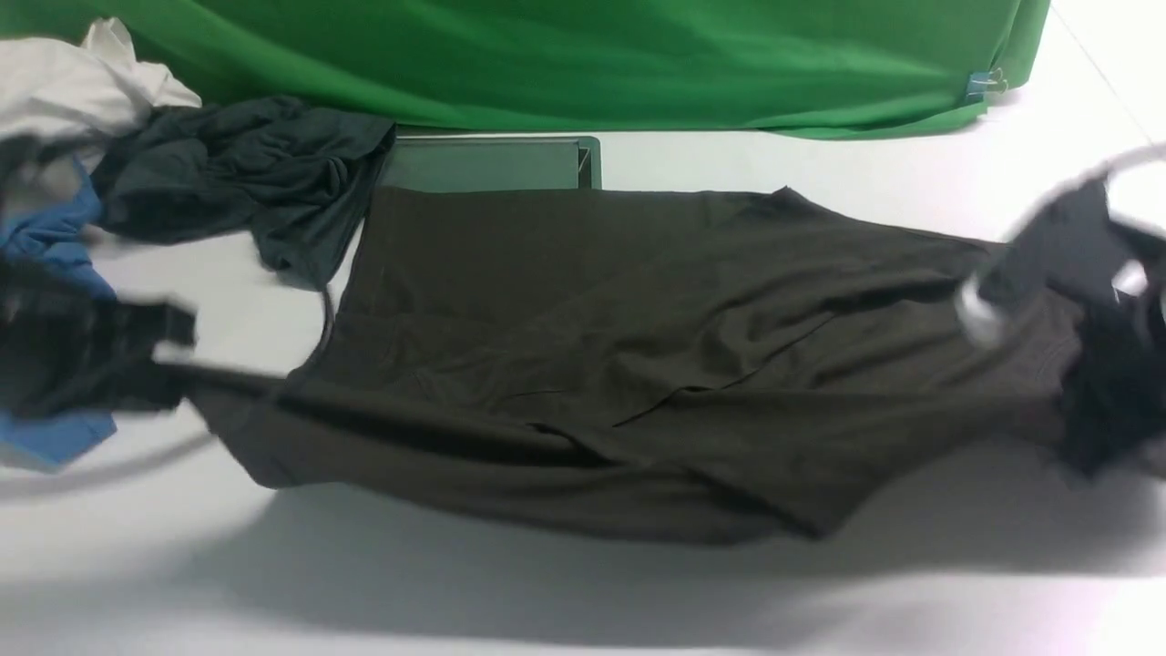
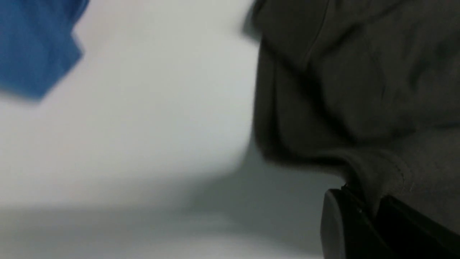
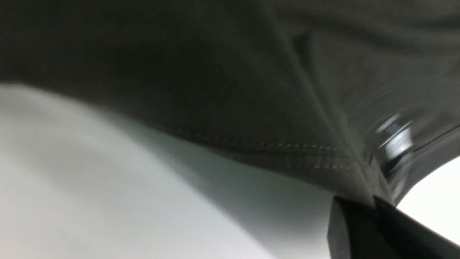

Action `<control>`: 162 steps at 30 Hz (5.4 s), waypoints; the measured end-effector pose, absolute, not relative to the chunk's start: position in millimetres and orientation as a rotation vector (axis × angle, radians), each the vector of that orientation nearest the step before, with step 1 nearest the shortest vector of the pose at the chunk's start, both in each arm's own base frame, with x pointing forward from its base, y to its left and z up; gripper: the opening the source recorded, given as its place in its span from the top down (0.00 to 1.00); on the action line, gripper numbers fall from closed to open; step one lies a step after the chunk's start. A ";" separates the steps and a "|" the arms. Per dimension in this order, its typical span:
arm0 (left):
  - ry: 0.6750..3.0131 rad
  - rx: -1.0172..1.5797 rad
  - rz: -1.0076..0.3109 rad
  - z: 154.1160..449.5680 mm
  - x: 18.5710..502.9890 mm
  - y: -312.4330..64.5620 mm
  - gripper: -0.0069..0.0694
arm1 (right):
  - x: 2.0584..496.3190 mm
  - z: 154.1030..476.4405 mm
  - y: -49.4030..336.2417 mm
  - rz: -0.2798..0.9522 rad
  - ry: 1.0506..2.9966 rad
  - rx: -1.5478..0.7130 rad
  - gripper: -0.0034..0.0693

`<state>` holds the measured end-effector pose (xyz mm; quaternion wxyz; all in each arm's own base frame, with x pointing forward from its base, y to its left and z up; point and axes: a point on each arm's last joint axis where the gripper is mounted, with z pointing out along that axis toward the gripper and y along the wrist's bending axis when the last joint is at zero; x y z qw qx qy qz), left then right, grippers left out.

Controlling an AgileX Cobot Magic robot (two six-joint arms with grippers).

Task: Fold a long-sleeved shirt on a white desktop.
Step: 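Fold the black garment in half by bringing its near edge over to the far edge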

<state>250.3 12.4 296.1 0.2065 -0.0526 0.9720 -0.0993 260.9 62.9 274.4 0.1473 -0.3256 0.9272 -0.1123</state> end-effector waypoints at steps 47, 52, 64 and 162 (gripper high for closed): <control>2.619 0.202 -0.248 322.0 463.8 -8.5 0.23 | 431.3 235.6 143.9 -0.225 2.275 -1.556 0.42; 2.780 0.183 -0.270 288.3 434.4 2.6 0.23 | 424.0 206.9 156.1 -0.222 2.220 -1.691 0.41; 2.831 0.173 -0.296 245.3 422.4 3.9 0.23 | 430.4 175.8 168.6 -0.260 2.064 -1.730 0.37; 2.772 0.151 -0.336 248.9 426.4 1.0 0.23 | 510.9 179.7 113.9 -0.101 2.115 -0.996 0.87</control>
